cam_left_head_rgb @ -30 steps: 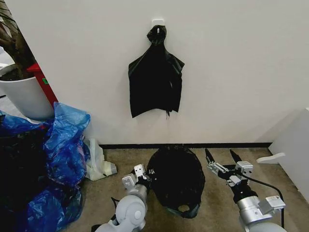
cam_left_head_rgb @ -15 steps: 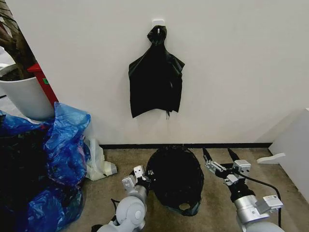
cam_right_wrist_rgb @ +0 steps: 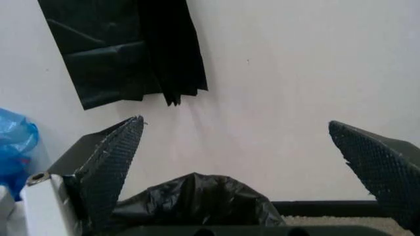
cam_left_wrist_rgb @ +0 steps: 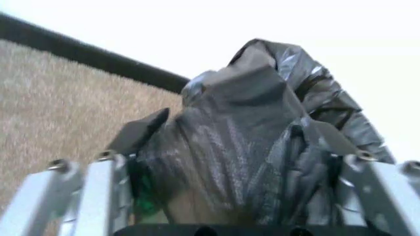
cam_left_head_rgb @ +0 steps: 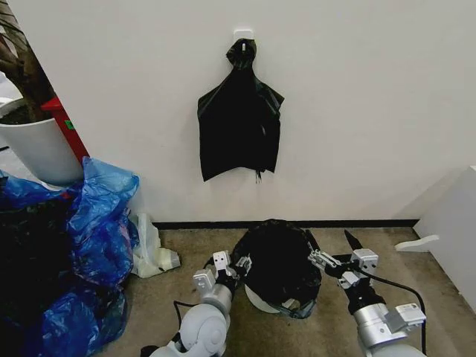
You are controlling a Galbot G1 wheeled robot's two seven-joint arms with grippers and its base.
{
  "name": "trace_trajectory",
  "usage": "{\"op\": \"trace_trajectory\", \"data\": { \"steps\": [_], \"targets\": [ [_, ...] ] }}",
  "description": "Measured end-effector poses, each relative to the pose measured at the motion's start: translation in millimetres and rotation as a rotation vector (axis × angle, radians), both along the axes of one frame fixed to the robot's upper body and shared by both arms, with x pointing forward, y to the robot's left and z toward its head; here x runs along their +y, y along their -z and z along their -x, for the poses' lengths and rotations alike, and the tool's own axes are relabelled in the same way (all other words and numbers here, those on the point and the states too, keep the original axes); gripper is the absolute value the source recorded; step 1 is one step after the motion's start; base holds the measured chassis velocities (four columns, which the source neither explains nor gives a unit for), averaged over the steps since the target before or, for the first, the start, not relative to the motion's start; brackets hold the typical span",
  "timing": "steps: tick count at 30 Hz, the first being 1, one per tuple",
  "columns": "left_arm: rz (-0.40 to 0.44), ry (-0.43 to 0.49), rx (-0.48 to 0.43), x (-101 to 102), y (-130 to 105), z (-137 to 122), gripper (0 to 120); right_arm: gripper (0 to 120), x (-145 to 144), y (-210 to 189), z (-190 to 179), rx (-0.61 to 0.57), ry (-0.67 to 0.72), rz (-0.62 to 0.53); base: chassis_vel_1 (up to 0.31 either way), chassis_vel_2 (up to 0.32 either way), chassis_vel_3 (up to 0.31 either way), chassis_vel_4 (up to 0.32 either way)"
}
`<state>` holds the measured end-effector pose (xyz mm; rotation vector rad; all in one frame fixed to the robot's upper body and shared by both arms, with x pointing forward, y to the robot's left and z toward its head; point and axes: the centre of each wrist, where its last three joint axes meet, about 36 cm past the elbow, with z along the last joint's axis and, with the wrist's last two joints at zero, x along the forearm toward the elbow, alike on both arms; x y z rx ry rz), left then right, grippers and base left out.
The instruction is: Place the garbage bag over the trash bin.
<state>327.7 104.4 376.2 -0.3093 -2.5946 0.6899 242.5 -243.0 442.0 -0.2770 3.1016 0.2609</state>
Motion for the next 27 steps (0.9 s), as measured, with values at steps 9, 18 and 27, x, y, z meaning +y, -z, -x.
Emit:
{"op": "trace_trajectory", "data": {
  "steps": [9, 18, 27],
  "targets": [
    [-0.008, -0.013, 0.011, 15, -12, 8, 100, 100, 8, -1, -4, -0.004, -0.004, -0.011, 0.0, 0.0, 0.0, 0.0],
    [-0.024, -0.015, 0.036, 19, -12, 8, 100, 100, 9, 0, -2, 0.004, -0.005, -0.009, 0.0, 0.0, 0.0, 0.0],
    [0.11, 0.021, 0.008, 34, -15, 11, 100, 100, 25, 9, 3, 0.095, 0.001, -0.067, 0.0, 0.0, 0.0, 0.0]
  ]
}}
